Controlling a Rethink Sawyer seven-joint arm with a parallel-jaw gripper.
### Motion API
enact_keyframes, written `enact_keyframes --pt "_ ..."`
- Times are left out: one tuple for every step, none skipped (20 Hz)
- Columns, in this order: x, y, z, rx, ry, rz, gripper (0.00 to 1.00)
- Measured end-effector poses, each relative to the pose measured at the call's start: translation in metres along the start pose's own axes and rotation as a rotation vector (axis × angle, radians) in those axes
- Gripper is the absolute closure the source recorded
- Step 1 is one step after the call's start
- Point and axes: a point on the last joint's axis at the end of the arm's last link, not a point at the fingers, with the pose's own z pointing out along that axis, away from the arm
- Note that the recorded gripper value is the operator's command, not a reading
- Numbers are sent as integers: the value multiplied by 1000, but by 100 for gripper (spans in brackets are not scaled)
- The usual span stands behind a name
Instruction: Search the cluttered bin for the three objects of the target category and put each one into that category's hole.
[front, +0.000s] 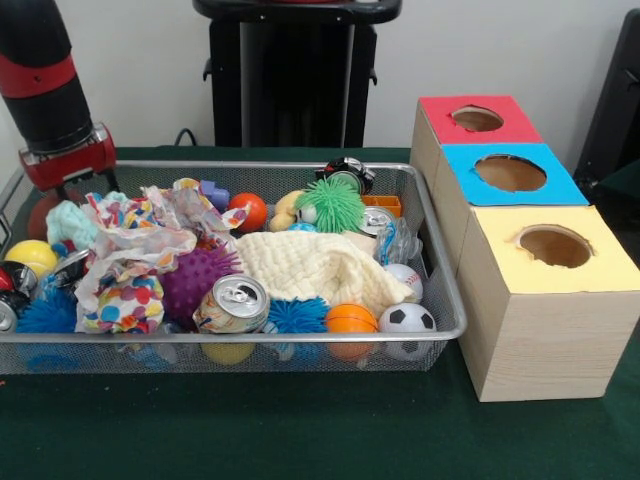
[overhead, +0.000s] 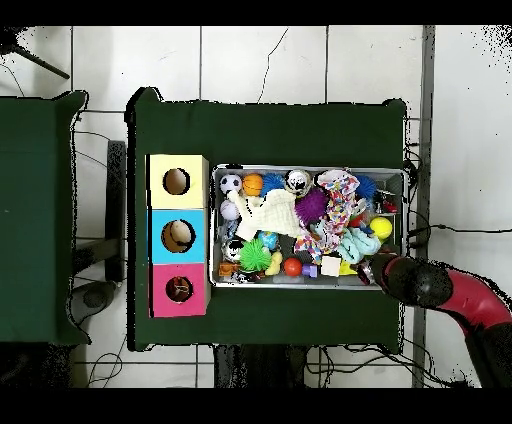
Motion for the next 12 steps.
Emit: enact_keyframes --pt "-1 -1 -6 4 6 -3 0" --pt "-2 -1 -9 6 9 -5 0" --pt "-2 -2 -12 7 12 -7 0" --pt "-3 -2 -16 11 16 -9 0" --pt "-3 -4 -24 18 25 -13 0" --pt "-4 -5 -30 25 32 -15 0" --pt "-4 -6 -35 31 38 -17 0" --pt "-5 -8 -41 38 43 -19 0" --pt "-6 -11 -48 50 50 -22 0" --pt "-6 -14 -55 63 56 -24 0" --pt "-6 -17 -60 74 59 -24 0" --pt "-7 -21 -65 86 61 -23 0"
